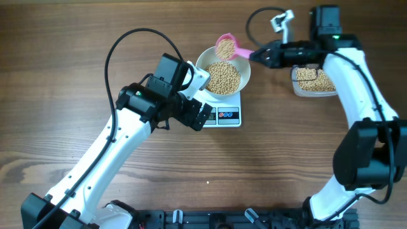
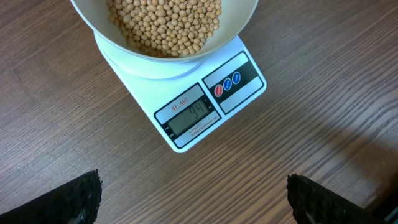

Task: Scoop item into bowl and weigh 150g on scale
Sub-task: 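Carry the scoop over the white bowl and tip soybeans in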

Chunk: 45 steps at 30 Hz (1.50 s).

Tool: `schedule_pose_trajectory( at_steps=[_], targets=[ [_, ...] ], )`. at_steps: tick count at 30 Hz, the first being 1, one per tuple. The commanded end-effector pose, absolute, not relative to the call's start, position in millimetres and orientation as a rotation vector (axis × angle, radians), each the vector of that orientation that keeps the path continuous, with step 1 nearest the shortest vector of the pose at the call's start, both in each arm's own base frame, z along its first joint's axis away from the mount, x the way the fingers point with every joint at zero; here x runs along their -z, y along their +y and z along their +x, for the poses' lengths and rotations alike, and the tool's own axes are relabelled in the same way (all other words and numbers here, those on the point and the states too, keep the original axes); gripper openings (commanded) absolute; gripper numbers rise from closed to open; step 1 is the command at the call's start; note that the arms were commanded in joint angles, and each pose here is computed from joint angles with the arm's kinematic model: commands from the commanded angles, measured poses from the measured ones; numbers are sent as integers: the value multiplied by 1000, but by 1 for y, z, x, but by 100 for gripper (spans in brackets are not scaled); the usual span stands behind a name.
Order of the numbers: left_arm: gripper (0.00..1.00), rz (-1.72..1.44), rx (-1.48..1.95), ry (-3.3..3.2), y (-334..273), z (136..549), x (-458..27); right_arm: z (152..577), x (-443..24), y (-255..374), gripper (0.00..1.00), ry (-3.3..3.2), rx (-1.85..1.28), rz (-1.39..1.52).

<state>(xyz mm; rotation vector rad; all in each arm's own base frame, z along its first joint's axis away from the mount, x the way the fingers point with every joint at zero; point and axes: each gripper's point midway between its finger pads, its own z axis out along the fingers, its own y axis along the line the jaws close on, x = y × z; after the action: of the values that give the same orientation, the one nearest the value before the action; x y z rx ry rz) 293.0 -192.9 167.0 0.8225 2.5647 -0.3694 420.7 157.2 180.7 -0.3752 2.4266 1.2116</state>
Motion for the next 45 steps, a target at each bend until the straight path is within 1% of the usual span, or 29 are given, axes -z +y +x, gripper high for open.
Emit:
schedule_pose_trajectory(
  at_steps=[1,7,11,14,18,25,45],
  targets=[
    [100,795,368,2537,-191,296,-179,423,-176,167,4,2450,-1065,-454],
    [100,795,368,2537,-191,296,-179,423,-185,160,4,2453,-852,-497],
    [100,795,368,2536,-191,296,-179,423,-208,148,4,2403,-707,-516],
    [100,795,368,2537,-191,296,-179,420,-225,147,4,2351,-674,-559],
    [100,795,368,2537,-191,296,-179,412,-234,153,4,2332,-641,-602],
    [100,795,368,2536,-191,296,-179,402,-219,156,4,2413,-507,-626],
    [100,795,368,2537,-191,296,-179,389,-212,163,4,2467,-516,-646]
  ],
)
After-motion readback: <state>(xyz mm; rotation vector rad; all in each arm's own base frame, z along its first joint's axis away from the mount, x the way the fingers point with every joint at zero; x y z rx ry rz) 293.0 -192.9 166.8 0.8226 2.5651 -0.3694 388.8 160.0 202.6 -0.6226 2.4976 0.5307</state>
